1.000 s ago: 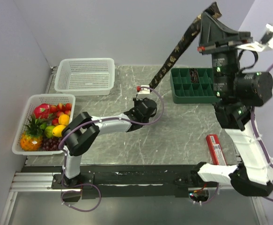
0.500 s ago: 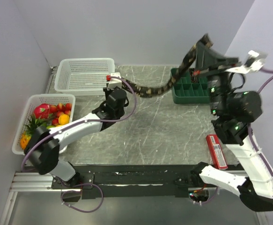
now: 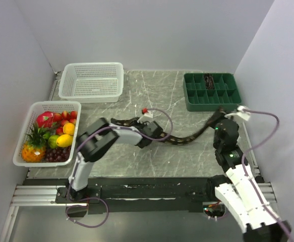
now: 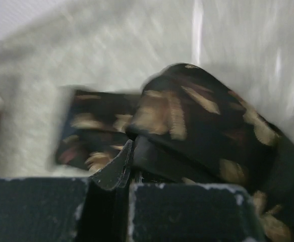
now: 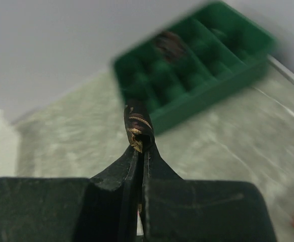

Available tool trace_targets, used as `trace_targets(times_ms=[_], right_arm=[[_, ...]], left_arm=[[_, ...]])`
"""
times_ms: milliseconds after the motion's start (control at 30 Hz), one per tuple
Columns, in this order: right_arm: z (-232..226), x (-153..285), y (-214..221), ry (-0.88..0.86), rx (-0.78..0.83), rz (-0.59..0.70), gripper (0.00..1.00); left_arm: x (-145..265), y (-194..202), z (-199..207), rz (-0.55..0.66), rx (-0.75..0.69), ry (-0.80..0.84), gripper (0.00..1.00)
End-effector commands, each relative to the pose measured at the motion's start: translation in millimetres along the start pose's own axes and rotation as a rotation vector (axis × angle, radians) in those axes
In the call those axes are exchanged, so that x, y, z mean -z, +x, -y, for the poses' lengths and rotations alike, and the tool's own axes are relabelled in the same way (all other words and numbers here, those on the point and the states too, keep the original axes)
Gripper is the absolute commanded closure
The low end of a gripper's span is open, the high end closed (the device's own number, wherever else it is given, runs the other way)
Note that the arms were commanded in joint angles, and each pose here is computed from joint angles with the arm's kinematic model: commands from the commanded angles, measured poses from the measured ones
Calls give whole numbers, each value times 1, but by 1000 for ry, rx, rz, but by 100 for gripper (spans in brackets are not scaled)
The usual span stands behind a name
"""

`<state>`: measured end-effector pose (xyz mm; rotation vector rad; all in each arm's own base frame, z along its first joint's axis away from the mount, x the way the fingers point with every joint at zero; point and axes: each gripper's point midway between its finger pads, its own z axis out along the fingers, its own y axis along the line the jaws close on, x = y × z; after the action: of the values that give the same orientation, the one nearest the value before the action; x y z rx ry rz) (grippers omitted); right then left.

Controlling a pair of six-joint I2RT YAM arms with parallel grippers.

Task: Roll the ties
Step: Place the tie at the center of the board.

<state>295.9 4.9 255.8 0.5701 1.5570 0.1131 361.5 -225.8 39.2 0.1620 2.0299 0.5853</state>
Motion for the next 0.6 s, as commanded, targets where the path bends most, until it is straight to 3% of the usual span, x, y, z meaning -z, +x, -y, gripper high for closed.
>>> trace_targets(times_ms=[0, 100, 233, 467, 567], right_arm=[[26, 3, -29, 59, -182, 49, 100], [36, 1, -45, 110, -159, 60, 100], [34, -8, -38, 106, -134, 21, 100], [48, -22, -22, 141, -134, -29, 100], [51, -22, -21, 134, -128, -21, 100]], left_arm=[[9, 11, 10, -21, -5, -26, 99], [15, 15, 25, -37, 51, 86, 97], [29, 10, 39, -59, 83, 237, 39], [81, -16, 34, -20, 184, 578, 27], [92, -38, 18, -23, 321, 714, 28]])
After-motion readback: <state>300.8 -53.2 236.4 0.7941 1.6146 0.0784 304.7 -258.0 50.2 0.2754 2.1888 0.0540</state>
